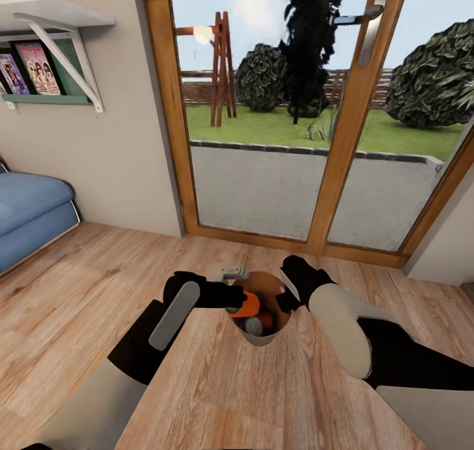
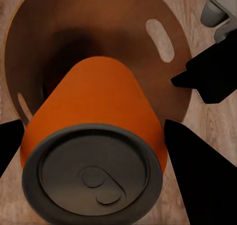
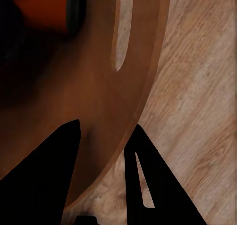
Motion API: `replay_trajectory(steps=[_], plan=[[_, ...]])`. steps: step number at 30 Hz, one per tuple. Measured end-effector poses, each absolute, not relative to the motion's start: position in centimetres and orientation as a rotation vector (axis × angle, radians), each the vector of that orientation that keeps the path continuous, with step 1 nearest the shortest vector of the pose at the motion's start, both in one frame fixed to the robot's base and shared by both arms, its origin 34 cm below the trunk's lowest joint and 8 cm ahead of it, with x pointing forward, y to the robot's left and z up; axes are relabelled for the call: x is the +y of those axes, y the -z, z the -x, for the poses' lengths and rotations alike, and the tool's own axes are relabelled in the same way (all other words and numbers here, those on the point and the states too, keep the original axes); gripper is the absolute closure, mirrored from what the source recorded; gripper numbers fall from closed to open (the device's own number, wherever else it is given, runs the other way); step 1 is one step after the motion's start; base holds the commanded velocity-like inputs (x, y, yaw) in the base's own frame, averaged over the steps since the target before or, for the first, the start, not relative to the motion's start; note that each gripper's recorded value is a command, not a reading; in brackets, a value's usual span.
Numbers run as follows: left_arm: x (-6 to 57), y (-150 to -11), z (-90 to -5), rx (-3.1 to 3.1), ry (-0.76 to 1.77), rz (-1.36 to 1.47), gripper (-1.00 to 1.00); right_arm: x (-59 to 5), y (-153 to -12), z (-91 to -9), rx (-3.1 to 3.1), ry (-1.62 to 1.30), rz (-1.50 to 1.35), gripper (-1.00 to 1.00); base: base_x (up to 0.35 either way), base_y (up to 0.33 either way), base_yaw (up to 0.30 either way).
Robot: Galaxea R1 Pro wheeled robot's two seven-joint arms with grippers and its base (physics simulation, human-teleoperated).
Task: Put the three can of soda from the living room inside the tash can in the kitchen.
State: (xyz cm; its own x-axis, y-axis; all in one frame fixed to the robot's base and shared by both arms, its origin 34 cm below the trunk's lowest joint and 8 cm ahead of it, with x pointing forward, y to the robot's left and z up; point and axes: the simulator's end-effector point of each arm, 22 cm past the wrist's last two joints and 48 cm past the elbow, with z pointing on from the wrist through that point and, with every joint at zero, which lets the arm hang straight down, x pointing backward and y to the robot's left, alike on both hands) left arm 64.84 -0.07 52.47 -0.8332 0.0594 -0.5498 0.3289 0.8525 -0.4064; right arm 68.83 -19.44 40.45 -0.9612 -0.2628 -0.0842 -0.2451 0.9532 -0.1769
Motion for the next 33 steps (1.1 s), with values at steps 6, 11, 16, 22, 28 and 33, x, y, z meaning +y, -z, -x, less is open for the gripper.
replay_trajectory(steps=[6, 11, 16, 22, 28, 33], plan=[[0.0, -52.4, -65.1, 2.485, 0.676, -0.264, 1.00, -19.2, -40.2, -68.6, 3.007, 0.231, 0.384, 1.00, 0.000, 0.000, 0.000], [-0.1, -52.4, -65.3, 2.478, 0.677, -0.258, 1.00, -19.3, -40.1, -68.4, 3.010, 0.243, 0.395, 1.00, 0.000, 0.000, 0.000], [-0.1, -52.5, -65.3, 2.475, 0.678, -0.257, 1.00, -19.1, -39.5, -67.6, 3.033, 0.231, 0.405, 1.00, 0.000, 0.000, 0.000], [-0.3, -52.6, -65.3, 2.473, 0.680, -0.256, 1.00, -19.0, -38.8, -66.6, 3.059, 0.235, 0.429, 1.00, 0.000, 0.000, 0.000], [-0.5, -52.8, -65.3, 2.469, 0.687, -0.257, 1.00, -18.9, -38.5, -66.2, 3.071, 0.230, 0.434, 1.00, 0.000, 0.000, 0.000], [-0.8, -52.9, -65.3, 2.467, 0.693, -0.259, -1.00, -19.0, -38.1, -65.7, 3.083, 0.237, 0.450, 1.00, 0.000, 0.000, 0.000]])
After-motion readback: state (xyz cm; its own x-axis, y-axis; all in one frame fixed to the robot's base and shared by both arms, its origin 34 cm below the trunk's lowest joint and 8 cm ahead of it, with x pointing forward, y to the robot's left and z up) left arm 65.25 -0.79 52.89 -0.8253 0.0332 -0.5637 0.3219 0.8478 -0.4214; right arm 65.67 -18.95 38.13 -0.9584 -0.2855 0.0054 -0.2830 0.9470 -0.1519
